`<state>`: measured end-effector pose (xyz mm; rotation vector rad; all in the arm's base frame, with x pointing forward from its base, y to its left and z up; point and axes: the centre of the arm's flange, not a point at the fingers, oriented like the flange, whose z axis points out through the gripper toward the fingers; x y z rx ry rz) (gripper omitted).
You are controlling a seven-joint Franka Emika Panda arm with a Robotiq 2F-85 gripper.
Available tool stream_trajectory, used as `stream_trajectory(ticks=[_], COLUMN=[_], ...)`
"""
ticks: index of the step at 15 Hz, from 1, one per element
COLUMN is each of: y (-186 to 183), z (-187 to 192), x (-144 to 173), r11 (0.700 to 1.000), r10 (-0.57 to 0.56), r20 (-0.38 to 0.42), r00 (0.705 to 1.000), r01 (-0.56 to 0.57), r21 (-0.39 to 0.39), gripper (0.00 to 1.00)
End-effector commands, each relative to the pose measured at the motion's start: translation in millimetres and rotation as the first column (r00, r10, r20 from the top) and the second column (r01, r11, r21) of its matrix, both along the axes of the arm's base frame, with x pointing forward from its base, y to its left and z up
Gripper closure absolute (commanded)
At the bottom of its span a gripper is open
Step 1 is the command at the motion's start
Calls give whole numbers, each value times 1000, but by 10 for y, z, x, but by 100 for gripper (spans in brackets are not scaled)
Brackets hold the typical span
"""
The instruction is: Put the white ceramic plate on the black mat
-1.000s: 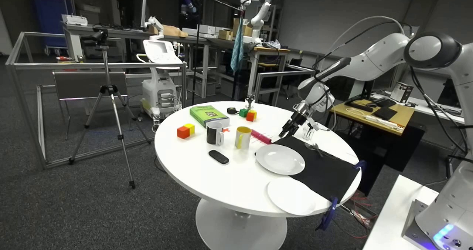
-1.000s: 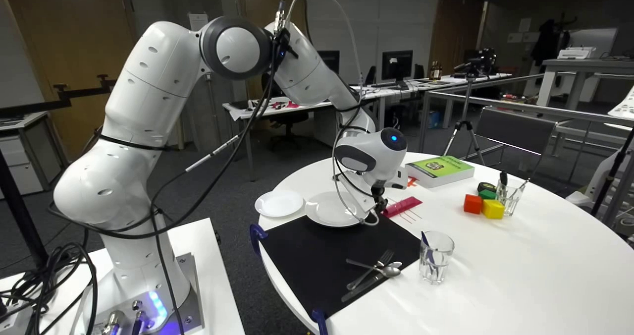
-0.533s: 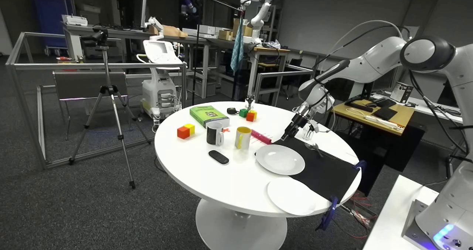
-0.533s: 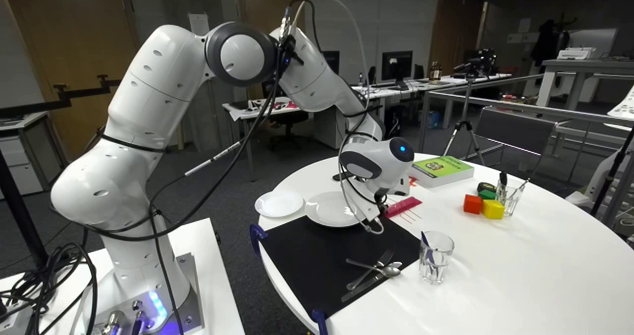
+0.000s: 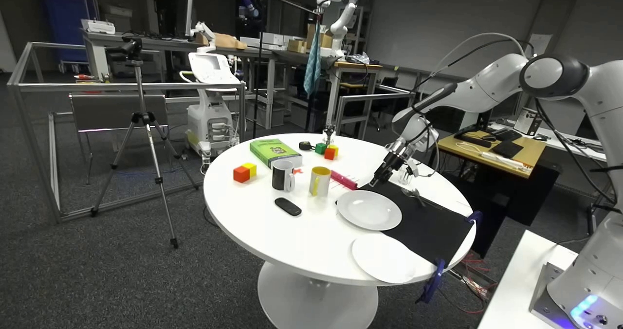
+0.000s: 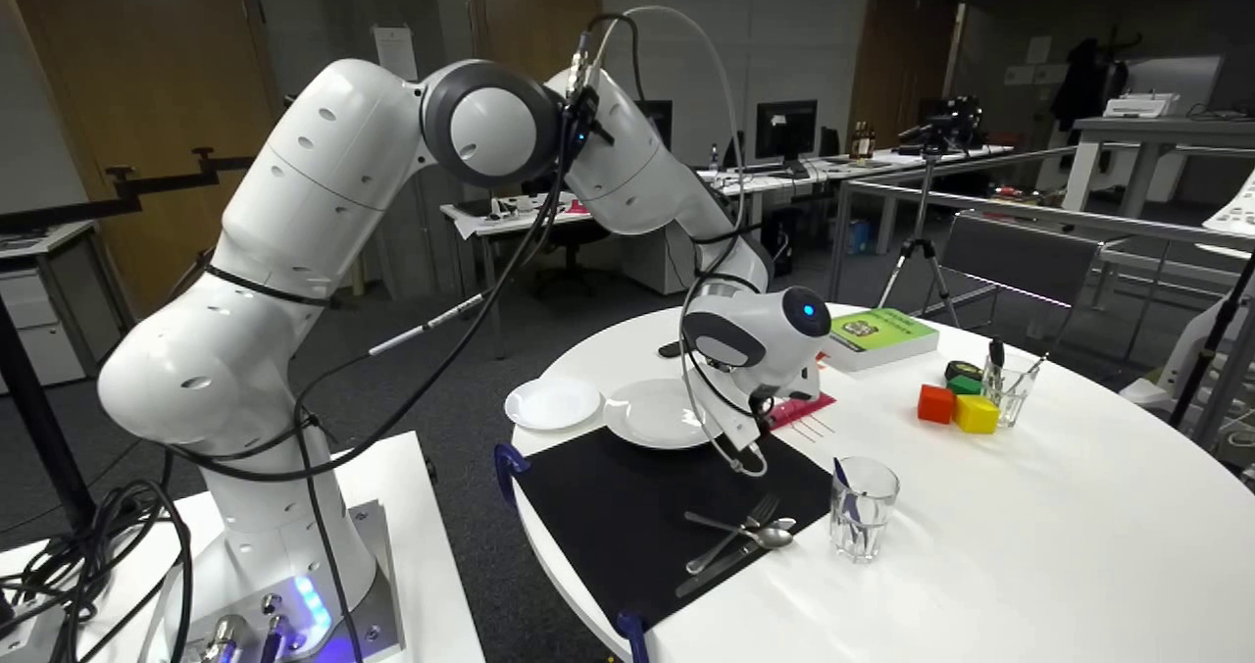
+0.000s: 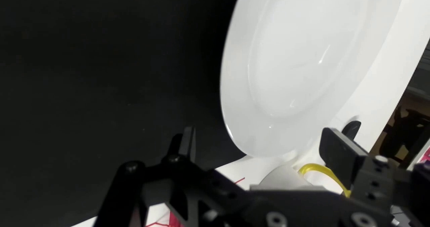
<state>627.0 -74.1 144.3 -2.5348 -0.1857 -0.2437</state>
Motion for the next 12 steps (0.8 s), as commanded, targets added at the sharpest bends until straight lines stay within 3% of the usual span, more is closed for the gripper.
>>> stream_trajectory(ticks=[1, 12], y=[-46, 141], z=[-29, -80], x=[129, 326], r11=[998, 989], r10=[11, 96], r20=[11, -27], r00=[1000, 995], r01=[-12, -92], r21=[56, 118], gripper=[0, 0])
